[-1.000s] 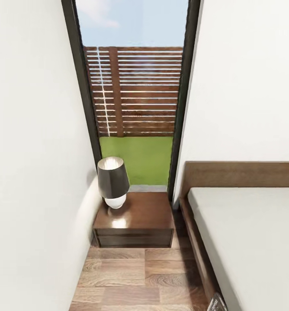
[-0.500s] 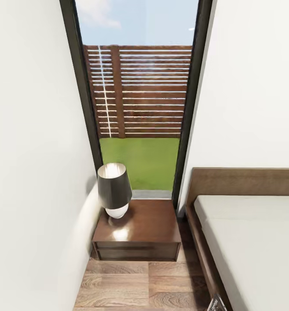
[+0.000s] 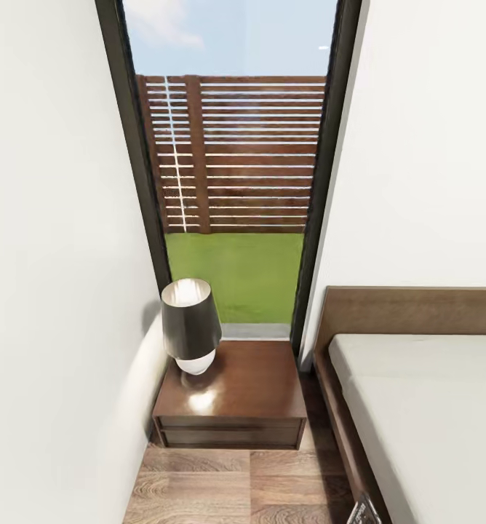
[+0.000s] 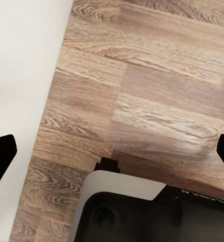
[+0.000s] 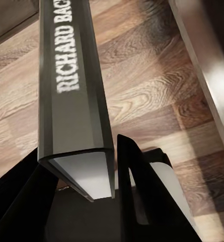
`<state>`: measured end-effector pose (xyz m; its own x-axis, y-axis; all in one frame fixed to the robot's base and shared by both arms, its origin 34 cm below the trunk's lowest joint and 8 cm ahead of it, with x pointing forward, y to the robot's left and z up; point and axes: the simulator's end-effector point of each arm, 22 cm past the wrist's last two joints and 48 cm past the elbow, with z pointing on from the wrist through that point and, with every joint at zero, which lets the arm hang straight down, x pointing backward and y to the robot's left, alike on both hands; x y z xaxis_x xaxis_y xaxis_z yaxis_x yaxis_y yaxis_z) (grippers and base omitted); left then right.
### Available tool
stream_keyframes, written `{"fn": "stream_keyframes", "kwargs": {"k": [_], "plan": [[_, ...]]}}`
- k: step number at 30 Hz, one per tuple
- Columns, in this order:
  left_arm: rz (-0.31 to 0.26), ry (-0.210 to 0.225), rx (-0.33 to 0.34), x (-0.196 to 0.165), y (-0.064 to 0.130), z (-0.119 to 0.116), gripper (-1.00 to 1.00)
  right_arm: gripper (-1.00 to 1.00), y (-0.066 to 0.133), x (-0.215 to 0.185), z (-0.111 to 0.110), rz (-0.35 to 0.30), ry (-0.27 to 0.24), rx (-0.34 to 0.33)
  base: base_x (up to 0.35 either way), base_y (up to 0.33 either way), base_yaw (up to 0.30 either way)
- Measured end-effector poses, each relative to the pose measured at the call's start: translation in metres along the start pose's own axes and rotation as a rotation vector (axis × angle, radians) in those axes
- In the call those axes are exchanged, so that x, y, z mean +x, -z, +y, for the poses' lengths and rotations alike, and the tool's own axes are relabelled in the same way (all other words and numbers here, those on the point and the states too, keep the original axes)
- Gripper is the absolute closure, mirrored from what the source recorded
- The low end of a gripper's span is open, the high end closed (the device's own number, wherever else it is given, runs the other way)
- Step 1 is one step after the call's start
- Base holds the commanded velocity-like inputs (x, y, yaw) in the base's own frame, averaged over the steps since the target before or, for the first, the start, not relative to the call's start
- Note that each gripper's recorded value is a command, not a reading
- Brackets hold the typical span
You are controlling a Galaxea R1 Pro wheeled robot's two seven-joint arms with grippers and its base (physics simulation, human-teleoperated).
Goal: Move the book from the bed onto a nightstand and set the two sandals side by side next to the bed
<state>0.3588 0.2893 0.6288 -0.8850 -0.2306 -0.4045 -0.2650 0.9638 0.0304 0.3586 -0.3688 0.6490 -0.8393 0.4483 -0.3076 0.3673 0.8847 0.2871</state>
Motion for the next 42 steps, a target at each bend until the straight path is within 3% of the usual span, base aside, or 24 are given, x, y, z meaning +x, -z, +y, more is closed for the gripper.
{"fn": "stream_keyframes", "kwargs": {"k": [6,9,12,13,14,15,19,22,32,36,42], "plan": [[-0.001,0.000,0.002,0.000,0.000,-0.001,-1.00,1.00,-0.001,-0.004,0.005,-0.002,-0.010,-0.014,0.000,0.000,0.000],[-0.002,-0.001,0.003,-0.001,0.000,-0.001,-1.00,1.00,-0.006,-0.019,0.023,-0.022,-0.009,-0.053,0.000,0.000,0.000],[-0.003,0.000,0.003,-0.001,0.000,-0.001,-1.00,1.00,-0.012,-0.040,0.066,-0.014,0.018,-0.145,0.000,0.000,0.000],[-0.004,0.000,0.004,-0.001,0.000,-0.001,-1.00,1.00,-0.013,-0.049,0.077,-0.020,0.001,-0.171,0.000,0.000,0.000],[-0.004,0.000,0.004,-0.001,0.000,-0.001,-1.00,1.00,-0.014,-0.053,0.098,0.007,0.013,-0.213,0.000,0.000,0.000],[-0.005,0.000,0.005,-0.002,0.000,-0.002,-1.00,1.00,-0.013,-0.061,0.111,0.005,-0.002,-0.240,0.000,0.000,0.000],[-0.038,0.004,0.015,-0.018,-0.002,-0.006,-1.00,1.00,0.000,-0.087,0.182,0.051,0.019,-0.386,0.000,0.000,0.000],[-0.058,0.006,0.019,-0.028,-0.002,-0.008,-1.00,1.00,0.007,-0.097,0.205,0.058,0.042,-0.433,0.000,0.000,0.000],[-0.077,0.009,0.033,-0.036,-0.002,-0.012,-1.00,1.00,0.023,-0.108,0.239,0.080,0.061,-0.505,0.090,0.000,0.000],[-0.079,0.009,0.078,-0.037,-0.002,-0.022,-1.00,1.00,0.036,-0.124,0.264,0.054,0.035,-0.574,0.306,0.000,0.000],[-0.078,0.008,0.100,-0.036,-0.001,-0.032,-1.00,1.00,0.042,-0.132,0.277,0.037,-0.001,-0.615,0.328,0.000,0.000]]}}
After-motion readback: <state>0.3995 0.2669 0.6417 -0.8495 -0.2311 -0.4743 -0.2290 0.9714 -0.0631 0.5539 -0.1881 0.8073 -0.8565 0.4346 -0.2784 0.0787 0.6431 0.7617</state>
